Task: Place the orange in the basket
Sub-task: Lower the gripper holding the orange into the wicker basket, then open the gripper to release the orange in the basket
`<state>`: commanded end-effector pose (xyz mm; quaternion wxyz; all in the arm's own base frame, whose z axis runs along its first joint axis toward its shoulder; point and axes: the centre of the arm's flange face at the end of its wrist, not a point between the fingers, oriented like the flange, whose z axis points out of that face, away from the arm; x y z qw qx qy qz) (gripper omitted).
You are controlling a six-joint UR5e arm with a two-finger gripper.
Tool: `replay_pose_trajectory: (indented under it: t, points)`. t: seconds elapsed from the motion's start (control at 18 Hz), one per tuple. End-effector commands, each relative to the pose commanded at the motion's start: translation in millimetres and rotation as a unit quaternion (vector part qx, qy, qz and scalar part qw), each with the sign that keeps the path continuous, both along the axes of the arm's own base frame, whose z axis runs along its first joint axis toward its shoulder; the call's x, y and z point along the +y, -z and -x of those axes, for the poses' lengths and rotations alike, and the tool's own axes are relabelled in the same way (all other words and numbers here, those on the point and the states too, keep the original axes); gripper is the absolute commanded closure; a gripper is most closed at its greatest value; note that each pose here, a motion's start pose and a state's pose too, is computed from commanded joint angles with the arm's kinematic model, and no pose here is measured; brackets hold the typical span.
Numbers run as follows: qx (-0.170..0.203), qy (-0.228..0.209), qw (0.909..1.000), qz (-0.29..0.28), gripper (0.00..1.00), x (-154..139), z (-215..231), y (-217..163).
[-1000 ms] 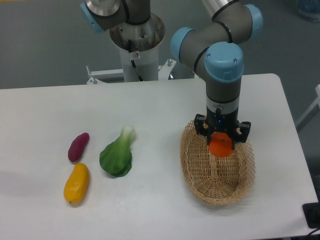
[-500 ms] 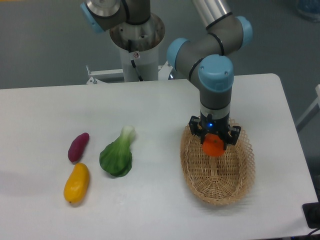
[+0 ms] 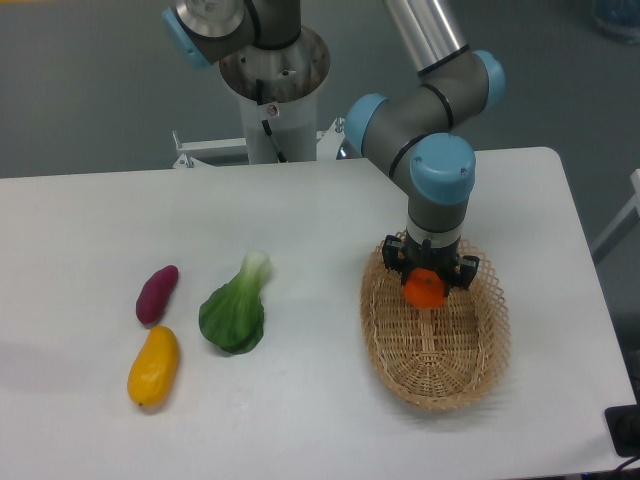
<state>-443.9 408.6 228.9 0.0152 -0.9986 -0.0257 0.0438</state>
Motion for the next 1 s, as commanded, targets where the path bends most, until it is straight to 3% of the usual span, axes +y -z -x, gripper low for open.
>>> replay_pose_trajectory:
  t: [0.17, 0.39, 0.5, 1.0]
  points:
    - [0.0, 0.002, 1.0, -0.001, 0.3, 0, 1, -1]
    - [0.004, 0.001, 1.0, -0.003, 0.06, 1, 3, -5]
    - [0.009, -0.001, 0.9999, -0.006, 0.0, 0, 4, -11]
    - [0.053, -0.01, 0.9977, -0.042, 0.0, -4, 22, -79]
